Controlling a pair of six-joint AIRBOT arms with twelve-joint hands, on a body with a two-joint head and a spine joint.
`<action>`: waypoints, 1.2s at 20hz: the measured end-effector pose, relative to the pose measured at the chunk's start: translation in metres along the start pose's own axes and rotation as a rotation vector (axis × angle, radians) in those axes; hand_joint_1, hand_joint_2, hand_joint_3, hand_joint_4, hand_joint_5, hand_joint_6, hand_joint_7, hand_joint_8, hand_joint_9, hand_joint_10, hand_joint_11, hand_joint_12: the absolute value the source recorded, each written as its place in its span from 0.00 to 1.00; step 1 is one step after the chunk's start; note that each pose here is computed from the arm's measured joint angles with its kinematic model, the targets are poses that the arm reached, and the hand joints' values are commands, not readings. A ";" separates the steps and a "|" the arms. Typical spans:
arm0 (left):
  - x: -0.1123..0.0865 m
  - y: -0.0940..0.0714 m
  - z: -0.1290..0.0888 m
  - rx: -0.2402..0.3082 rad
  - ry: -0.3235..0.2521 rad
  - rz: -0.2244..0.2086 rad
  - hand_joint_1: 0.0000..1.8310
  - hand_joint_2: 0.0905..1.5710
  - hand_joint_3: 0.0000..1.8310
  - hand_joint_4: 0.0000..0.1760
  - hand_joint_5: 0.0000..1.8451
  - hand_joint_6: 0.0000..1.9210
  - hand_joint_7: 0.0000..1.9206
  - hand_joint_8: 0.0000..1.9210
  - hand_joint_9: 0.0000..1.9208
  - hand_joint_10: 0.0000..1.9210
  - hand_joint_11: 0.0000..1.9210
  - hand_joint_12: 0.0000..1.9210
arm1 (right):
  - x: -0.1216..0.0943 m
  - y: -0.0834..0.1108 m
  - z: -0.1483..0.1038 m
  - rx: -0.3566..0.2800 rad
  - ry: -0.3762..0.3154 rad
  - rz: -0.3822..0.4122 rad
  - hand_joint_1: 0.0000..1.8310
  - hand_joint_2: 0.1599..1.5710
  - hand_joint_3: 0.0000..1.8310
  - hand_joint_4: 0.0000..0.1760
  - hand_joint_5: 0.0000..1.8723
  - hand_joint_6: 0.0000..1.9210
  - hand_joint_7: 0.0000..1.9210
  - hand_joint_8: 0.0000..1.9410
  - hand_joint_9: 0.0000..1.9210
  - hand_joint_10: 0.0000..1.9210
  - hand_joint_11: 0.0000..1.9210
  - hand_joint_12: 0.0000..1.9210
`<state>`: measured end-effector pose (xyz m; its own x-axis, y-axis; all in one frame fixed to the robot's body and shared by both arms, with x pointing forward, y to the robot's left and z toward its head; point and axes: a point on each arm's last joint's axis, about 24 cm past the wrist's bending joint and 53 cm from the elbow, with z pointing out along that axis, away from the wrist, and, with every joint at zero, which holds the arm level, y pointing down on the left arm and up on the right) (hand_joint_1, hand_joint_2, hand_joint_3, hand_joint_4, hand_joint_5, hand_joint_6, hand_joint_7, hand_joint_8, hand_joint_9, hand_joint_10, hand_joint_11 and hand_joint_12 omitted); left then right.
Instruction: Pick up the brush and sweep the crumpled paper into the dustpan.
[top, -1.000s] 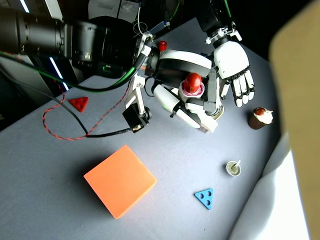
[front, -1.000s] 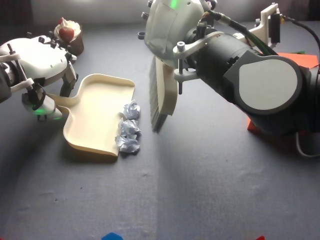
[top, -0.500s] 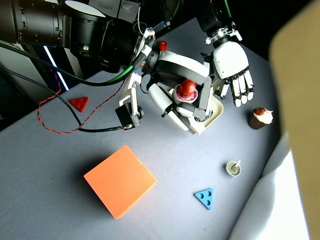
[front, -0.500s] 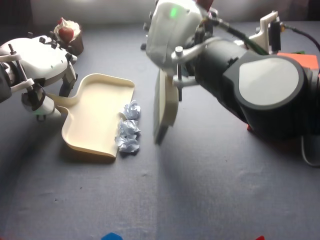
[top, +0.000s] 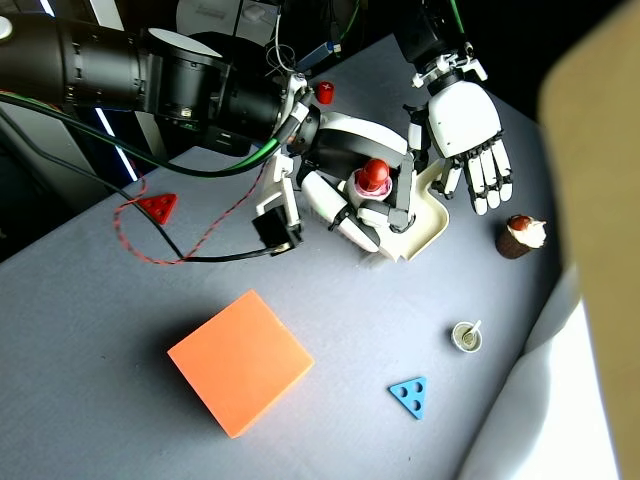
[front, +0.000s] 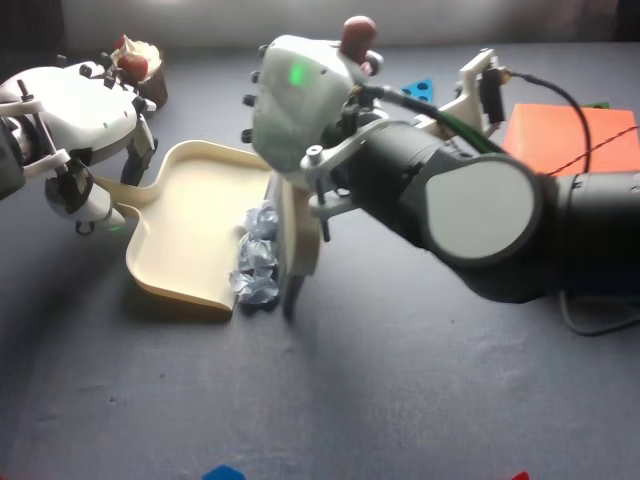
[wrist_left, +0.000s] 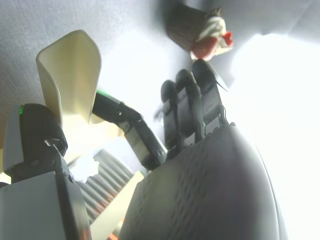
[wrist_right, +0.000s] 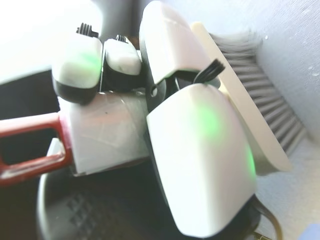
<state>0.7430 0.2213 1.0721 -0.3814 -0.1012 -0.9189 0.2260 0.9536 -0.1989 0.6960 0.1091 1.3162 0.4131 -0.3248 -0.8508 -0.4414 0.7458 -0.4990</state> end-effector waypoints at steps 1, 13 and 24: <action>0.000 0.000 0.000 0.000 0.000 0.000 0.56 0.70 0.00 0.72 0.52 0.52 0.14 0.00 0.10 0.00 0.00 0.22 | -0.001 0.003 0.002 -0.003 -0.008 0.006 0.82 0.71 0.00 0.63 0.48 1.00 0.52 1.00 0.65 1.00 0.76 1.00; -0.002 0.003 0.000 -0.006 -0.004 0.002 0.57 0.69 0.00 0.47 0.53 0.51 0.15 0.00 0.12 0.00 0.00 0.24 | -0.025 0.020 0.008 -0.035 -0.169 0.068 0.81 0.71 0.00 0.71 0.46 1.00 0.51 1.00 0.64 1.00 0.75 1.00; -0.002 0.003 0.000 -0.006 -0.005 0.001 0.56 0.69 0.00 0.89 0.53 0.50 0.16 0.00 0.12 0.00 0.00 0.26 | -0.041 -0.011 -0.005 0.078 -0.297 0.168 0.82 0.70 0.00 0.76 0.48 1.00 0.51 1.00 0.65 1.00 0.76 1.00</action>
<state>0.7449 0.2241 1.0735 -0.3765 -0.1020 -0.9208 0.2211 0.9553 -0.1962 0.6803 0.1114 1.3560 0.5588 -0.0189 -0.8291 -0.4653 0.8204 -0.3323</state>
